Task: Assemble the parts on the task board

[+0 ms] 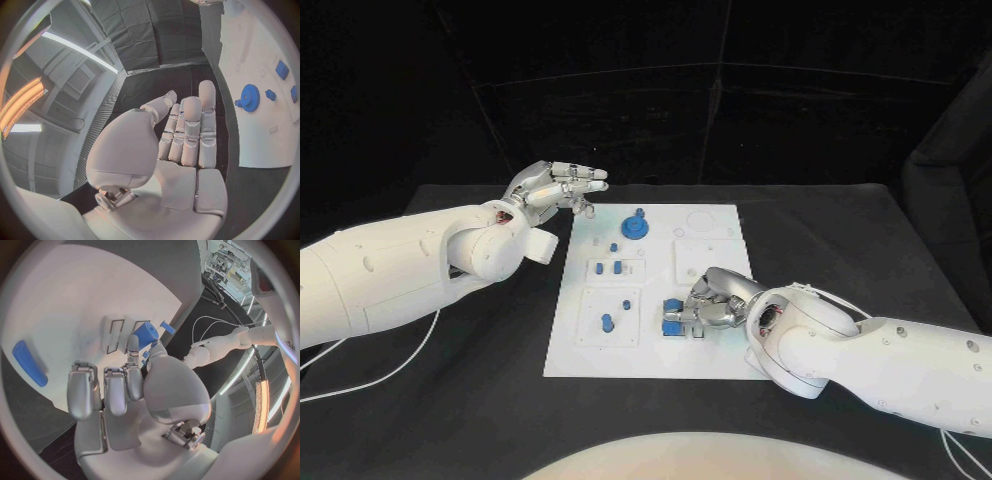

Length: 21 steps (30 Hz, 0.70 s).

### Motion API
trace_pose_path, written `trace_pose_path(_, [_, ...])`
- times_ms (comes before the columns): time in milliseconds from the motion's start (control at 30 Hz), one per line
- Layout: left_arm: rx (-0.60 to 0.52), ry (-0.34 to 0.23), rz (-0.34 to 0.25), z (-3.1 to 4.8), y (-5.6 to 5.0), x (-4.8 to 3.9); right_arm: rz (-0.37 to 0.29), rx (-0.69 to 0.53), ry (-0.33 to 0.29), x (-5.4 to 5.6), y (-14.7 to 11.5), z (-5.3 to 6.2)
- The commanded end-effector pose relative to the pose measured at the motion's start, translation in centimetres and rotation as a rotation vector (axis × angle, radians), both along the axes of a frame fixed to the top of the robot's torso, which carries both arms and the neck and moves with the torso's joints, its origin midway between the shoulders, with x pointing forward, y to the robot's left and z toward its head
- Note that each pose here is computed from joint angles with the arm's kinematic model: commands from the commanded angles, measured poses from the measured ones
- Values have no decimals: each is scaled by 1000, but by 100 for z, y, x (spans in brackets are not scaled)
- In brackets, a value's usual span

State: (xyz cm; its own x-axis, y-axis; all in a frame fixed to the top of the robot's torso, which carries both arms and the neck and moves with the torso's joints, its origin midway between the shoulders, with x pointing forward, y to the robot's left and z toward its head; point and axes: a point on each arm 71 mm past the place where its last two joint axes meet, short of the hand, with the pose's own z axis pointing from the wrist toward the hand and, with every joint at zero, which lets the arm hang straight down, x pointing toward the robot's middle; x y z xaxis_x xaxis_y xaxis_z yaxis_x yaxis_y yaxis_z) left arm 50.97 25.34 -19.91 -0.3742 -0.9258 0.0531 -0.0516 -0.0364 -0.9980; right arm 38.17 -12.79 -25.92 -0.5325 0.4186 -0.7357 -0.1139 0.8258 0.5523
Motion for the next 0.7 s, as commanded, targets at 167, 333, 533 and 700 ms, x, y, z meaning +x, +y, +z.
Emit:
trace_pose_path(167, [-1,-5,-5,13,-7,2,4,24,-27,-1,10,19])
trace_pose_path(333, [-1,-5,-4,12,-2,2,16,35,-47,-5,-29,38])
trace_pose_path(533, [0,-4,-3,11,0,2,26,99,-42,-17,-38,59])
trace_pose_path(700, [0,-4,-3,11,-1,2,27,158,-61,-18,-29,91])
